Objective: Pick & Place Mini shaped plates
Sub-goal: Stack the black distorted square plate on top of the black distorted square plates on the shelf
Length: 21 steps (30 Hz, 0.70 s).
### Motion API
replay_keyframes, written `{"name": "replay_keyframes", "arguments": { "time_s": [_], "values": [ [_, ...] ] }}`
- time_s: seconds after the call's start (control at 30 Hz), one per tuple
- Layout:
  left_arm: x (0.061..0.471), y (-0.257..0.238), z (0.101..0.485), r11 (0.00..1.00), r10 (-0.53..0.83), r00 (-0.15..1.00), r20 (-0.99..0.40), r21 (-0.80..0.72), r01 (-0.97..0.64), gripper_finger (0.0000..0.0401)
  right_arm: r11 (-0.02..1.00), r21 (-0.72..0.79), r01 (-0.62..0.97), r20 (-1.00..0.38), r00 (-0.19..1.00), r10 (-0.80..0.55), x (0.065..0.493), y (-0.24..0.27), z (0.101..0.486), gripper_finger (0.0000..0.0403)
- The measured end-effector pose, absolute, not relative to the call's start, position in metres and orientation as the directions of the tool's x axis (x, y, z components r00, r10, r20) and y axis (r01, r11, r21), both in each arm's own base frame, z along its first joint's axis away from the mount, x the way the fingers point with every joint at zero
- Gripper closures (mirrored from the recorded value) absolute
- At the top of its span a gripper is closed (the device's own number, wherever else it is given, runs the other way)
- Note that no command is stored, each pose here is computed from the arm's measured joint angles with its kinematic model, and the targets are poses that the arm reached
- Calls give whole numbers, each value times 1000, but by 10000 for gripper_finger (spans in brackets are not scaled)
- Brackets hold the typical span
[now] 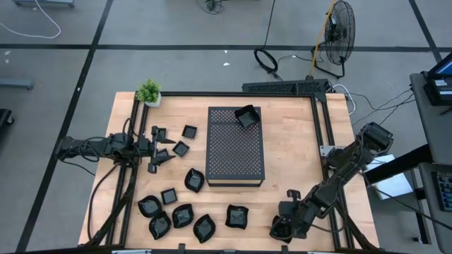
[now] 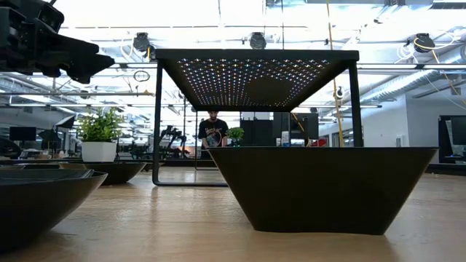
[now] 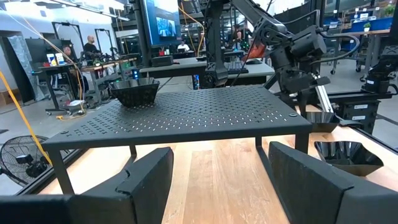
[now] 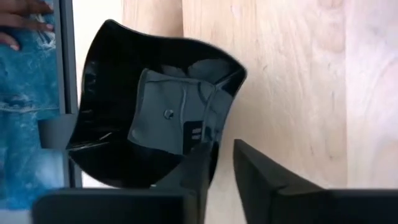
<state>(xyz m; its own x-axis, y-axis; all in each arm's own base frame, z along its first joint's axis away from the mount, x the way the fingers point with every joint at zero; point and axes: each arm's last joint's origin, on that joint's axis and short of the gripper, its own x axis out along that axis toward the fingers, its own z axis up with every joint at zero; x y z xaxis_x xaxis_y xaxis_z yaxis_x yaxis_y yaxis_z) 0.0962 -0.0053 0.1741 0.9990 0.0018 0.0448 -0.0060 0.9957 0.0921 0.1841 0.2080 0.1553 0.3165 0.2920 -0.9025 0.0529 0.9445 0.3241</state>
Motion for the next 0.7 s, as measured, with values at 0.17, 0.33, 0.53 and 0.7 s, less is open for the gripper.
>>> {"name": "replay_keyframes", "arguments": {
  "time_s": [0.17,0.33,0.53,0.7],
  "values": [
    [96,-5,174,996,2,999,45,92,-6,132,939,344,29,-903,285,322,187,206,155,398],
    [96,-5,174,996,1,999,45,92,-6,132,933,358,17,-900,274,340,187,204,157,402],
    [96,-5,174,996,2,999,45,92,-6,132,905,426,-8,-852,334,404,185,202,179,403],
    [96,-5,174,996,2,999,45,92,-6,132,873,483,-66,-756,472,454,184,196,208,403]
  ]
}}
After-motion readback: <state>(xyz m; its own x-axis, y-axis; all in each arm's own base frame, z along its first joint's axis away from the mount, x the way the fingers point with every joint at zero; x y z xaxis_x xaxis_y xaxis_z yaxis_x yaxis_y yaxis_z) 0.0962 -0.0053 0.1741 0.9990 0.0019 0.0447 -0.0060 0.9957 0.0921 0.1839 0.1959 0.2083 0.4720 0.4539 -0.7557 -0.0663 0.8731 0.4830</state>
